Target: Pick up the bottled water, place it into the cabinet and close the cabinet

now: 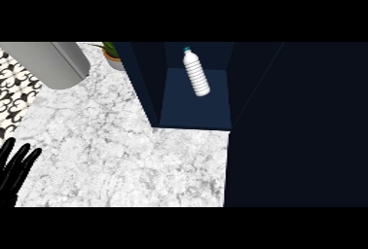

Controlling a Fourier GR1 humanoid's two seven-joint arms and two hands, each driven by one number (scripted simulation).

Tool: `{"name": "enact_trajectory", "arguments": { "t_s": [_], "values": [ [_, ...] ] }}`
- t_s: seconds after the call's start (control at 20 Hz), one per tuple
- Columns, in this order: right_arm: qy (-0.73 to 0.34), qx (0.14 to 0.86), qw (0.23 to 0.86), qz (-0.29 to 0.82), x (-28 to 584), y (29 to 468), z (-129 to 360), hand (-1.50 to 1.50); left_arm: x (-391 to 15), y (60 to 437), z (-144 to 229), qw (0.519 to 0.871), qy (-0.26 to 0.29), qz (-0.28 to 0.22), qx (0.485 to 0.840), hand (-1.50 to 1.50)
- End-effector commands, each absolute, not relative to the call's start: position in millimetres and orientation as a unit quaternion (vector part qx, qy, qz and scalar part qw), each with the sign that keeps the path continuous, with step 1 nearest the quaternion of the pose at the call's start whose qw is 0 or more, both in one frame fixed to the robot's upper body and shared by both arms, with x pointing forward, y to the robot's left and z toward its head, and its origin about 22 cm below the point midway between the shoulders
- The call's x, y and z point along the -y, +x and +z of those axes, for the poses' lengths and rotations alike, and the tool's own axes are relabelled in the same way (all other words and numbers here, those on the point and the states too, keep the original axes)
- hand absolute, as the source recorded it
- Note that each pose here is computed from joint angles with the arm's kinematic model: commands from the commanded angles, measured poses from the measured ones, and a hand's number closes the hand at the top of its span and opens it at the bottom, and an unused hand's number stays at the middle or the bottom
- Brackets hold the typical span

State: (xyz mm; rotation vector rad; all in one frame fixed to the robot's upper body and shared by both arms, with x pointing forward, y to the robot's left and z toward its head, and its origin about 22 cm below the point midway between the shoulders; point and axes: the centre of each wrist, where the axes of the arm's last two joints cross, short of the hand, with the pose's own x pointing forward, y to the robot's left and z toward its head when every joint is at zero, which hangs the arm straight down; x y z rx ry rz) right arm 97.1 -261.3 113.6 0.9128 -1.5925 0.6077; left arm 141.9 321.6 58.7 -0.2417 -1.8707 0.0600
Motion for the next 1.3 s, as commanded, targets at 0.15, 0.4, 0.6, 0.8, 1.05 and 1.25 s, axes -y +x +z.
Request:
{"name": "enact_trajectory", "arguments": {
  "t_s": [0.15,0.4,0.6,0.8,1.05,1.25],
  "values": [
    [0.325,0.701,0.507,0.382,231,92,170,1.5,-340,134,64,0.595,-0.102,0.026,0.797,-1.5],
    [0.35,0.699,0.515,0.353,213,100,163,1.5,-356,130,71,0.596,-0.099,0.019,0.797,-1.5],
    [0.357,0.694,0.523,0.344,196,107,162,1.5,-363,126,71,0.6,-0.099,0.015,0.793,-1.5],
    [0.362,0.69,0.526,0.341,181,118,164,1.5,-370,124,76,0.593,-0.101,0.012,0.798,-1.5],
    [0.378,0.691,0.523,0.327,155,132,167,1.5,-379,123,81,0.591,-0.112,0.002,0.799,-1.5],
    [0.39,0.684,0.529,0.317,133,140,170,1.5,-390,119,82,0.593,-0.106,0.006,0.798,-1.5]
  ]
}}
